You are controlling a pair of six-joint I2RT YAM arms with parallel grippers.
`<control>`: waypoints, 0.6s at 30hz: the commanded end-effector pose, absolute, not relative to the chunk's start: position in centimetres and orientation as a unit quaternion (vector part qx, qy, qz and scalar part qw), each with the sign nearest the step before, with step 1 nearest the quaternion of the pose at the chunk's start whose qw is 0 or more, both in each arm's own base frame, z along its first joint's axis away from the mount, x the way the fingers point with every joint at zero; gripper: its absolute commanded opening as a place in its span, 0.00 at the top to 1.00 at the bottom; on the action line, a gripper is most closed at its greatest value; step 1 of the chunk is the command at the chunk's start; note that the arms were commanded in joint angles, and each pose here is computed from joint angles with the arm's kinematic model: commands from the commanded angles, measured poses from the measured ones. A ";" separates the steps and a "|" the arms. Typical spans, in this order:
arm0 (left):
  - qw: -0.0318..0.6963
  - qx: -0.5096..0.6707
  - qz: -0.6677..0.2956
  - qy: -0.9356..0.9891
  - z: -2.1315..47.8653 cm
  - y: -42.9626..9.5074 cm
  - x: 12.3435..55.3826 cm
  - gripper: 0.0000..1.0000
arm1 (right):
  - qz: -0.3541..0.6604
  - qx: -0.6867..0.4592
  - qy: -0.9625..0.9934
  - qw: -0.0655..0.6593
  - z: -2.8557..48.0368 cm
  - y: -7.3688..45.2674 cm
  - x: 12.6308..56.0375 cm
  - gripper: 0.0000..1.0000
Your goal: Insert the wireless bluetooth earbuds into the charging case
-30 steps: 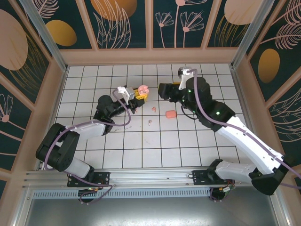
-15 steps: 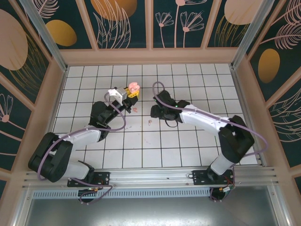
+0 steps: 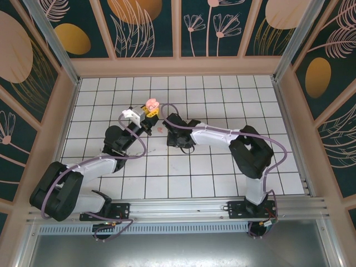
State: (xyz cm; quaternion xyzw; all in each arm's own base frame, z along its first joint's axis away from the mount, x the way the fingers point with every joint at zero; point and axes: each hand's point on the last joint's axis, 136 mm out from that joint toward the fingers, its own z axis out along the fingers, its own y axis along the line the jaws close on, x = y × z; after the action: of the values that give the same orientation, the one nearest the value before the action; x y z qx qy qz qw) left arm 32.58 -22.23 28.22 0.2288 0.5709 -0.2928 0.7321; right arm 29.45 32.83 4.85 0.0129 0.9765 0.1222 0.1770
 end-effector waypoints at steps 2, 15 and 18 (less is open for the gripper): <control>0.761 0.214 -0.291 0.539 30.4 -21.1 31.9 1.00 | 0.090 0.026 0.980 0.175 4.0 32.3 29.7 0.53; 0.760 0.214 -0.298 0.536 30.3 -20.9 31.9 1.00 | 0.067 0.022 0.982 0.175 2.8 32.7 30.7 0.57; 0.760 0.214 -0.300 0.535 30.3 -20.9 31.9 1.00 | 0.062 0.024 0.982 0.175 2.5 32.5 30.8 0.58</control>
State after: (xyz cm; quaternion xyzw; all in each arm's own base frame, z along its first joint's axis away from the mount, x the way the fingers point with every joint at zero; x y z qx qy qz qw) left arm 32.46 -21.27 28.64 0.2185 0.5628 -0.2911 0.7421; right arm 30.55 33.04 3.05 0.0176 0.9807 0.0854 0.1748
